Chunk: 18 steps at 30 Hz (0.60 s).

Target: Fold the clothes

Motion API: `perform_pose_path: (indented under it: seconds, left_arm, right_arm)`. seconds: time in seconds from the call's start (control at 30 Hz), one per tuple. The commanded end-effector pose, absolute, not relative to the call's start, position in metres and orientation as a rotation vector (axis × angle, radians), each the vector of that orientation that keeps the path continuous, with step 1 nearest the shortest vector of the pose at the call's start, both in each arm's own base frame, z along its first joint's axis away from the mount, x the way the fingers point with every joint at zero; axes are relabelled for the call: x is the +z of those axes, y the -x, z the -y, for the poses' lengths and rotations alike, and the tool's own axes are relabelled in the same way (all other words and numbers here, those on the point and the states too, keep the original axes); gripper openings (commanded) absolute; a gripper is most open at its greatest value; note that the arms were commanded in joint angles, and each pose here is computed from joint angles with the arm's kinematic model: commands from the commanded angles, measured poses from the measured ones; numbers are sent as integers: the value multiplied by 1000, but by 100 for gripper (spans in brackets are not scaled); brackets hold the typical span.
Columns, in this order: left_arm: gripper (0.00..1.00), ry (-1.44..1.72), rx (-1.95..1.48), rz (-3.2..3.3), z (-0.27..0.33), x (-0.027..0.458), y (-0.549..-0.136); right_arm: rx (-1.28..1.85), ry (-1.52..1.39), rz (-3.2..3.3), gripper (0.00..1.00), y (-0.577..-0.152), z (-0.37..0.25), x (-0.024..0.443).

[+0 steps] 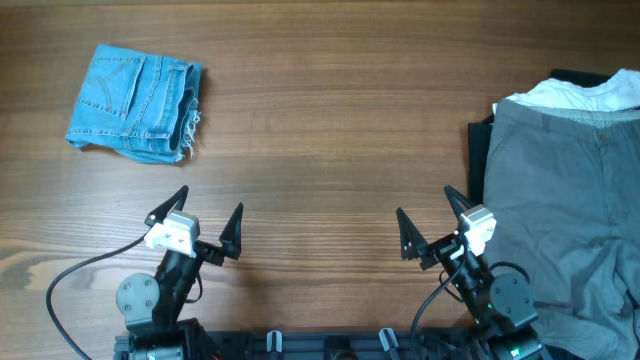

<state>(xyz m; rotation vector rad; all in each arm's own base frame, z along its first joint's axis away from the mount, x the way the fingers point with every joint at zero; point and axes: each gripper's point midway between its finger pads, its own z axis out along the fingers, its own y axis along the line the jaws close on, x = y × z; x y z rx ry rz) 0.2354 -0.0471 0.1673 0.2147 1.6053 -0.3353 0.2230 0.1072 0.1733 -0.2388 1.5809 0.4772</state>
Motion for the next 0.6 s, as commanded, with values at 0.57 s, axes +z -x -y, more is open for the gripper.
perform_pose_path:
  seconds: [0.57]
  left_arm:
    - [100, -272, -388, -1600, 58, 165, -231]
  right_arm:
    - [560, 121, -1539, 100, -224, -103, 188]
